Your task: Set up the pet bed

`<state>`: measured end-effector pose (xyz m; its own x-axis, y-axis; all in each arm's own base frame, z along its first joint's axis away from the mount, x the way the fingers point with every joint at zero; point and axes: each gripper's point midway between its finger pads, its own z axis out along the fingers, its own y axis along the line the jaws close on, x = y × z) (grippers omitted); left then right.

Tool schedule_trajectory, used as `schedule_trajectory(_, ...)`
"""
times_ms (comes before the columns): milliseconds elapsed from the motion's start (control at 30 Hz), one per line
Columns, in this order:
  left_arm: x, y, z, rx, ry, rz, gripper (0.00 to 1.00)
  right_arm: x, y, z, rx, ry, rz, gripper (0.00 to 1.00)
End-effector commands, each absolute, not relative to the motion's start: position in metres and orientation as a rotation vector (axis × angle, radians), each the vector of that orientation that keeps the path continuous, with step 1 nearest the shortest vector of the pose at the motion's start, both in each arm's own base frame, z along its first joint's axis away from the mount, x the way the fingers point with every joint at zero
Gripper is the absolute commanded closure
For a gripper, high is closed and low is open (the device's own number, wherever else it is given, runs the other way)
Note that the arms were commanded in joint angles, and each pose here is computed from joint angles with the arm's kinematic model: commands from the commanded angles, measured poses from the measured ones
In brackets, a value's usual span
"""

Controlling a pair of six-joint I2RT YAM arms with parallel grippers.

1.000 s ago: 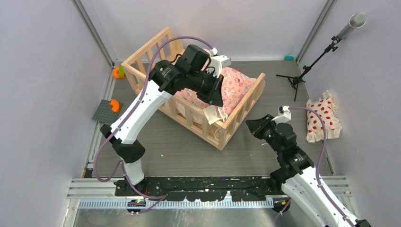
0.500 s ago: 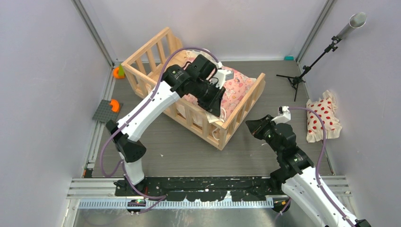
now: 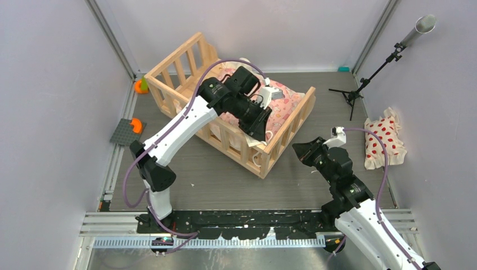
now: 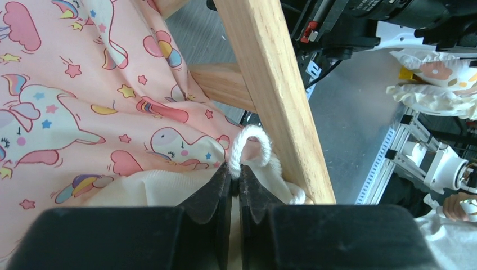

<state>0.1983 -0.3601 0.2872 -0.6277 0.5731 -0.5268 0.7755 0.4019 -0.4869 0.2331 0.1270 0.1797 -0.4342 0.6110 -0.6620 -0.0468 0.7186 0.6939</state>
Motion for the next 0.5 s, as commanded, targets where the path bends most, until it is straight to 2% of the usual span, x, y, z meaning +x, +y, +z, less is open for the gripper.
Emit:
schedule_trajectory(0, 0.184, -0.352, 0.279, 1.293, 2.422, -1.038, 0.92, 0.236, 0.126, 0.189, 0.434, 1.846, 0.800, 0.86)
schedule_trajectory(67, 0.187, -0.346, 0.273, 1.303, 2.438, -0.964, 0.94, 0.236, 0.125, 0.189, 0.433, 1.844, 0.796, 0.86)
schedule_trajectory(200, 0.188, -0.339, 0.263, 1.321, 2.459, -0.847, 0.87, 0.236, 0.124, 0.190, 0.432, 1.841, 0.791, 0.85)
schedule_trajectory(333, 0.195, -0.345, 0.278, 1.257, 2.388, -0.841, 0.70, 0.237, 0.125, 0.191, 0.426, 1.845, 0.792, 0.83)
schedule_trajectory(467, 0.206, -0.351, 0.321, 1.165, 2.239, -0.867, 0.54, 0.236, 0.125, 0.192, 0.422, 1.847, 0.792, 0.82)
